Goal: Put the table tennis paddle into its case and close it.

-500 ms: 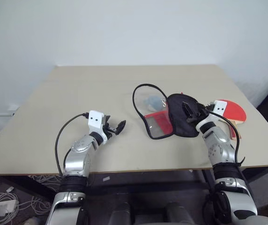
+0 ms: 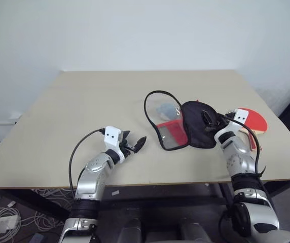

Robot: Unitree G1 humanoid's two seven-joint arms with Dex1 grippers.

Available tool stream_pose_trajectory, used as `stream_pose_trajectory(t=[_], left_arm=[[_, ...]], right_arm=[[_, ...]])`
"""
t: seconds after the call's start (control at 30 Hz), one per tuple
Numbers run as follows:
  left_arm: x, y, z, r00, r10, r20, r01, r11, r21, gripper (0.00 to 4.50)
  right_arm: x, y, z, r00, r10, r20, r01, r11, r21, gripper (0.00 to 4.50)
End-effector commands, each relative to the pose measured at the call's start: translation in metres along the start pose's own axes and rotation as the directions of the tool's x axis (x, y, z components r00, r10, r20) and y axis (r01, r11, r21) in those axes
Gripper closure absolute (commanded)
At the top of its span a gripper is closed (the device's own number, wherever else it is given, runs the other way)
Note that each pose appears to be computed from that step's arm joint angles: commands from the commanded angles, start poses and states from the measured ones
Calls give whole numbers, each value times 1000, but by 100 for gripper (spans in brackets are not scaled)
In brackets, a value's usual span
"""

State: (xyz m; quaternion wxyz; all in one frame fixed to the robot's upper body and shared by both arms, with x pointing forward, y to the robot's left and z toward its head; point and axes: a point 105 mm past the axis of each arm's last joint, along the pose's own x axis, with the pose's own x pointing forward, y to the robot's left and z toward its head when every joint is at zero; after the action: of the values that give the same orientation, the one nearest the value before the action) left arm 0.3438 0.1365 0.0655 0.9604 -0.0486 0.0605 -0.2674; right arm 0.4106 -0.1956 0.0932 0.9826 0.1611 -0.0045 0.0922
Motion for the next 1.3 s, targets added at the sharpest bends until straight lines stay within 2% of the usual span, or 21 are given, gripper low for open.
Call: stream_pose_trajectory(t=[0.03, 0.1, 0.2, 0.23, 0.4, 0.5, 0.6, 0.73, 0.93, 1.03, 1.3], left_arm=[[0, -12, 10, 999, -49, 17, 49, 999, 23, 4], [0, -21, 9, 997, -76, 13, 76, 997, 16, 4], [3, -25, 11, 995, -96, -6, 96, 994, 49, 4], [6, -26, 13, 995, -96, -8, 96, 994, 60, 4], [14, -31, 29, 990, -139, 19, 137, 986, 99, 4], [25, -29, 30, 992, -125, 15, 124, 988, 95, 4], [29, -39, 28, 986, -166, 11, 164, 981, 102, 4], [32, -42, 26, 985, -173, 12, 171, 980, 98, 4], [33, -45, 27, 983, -182, 14, 180, 979, 99, 4], [33, -42, 28, 984, -177, 15, 174, 979, 102, 4], [33, -40, 30, 985, -170, 15, 167, 980, 110, 4]], right_arm=[[3, -16, 24, 999, -46, 18, 47, 998, -49, 0], [0, -28, 22, 997, -75, -22, 73, 995, -72, 0], [-4, -45, 8, 973, -147, -179, 120, 981, -155, 0], [-5, -49, 8, 966, -168, -195, 134, 976, -174, 0], [-8, -61, 15, 956, -212, -200, 174, 966, -192, 0], [-10, -85, 29, 923, -320, -214, 280, 940, -198, 0], [-12, -102, 52, 916, -373, -150, 343, 919, -196, 0], [-21, -123, 64, 884, -447, -134, 422, 888, -181, 0], [-39, -145, 39, 826, -488, -280, 454, 872, -181, 0], [-43, -145, 25, 817, -463, -345, 446, 885, -133, 0], [-44, -139, 4, 792, -453, -410, 424, 891, -165, 0]])
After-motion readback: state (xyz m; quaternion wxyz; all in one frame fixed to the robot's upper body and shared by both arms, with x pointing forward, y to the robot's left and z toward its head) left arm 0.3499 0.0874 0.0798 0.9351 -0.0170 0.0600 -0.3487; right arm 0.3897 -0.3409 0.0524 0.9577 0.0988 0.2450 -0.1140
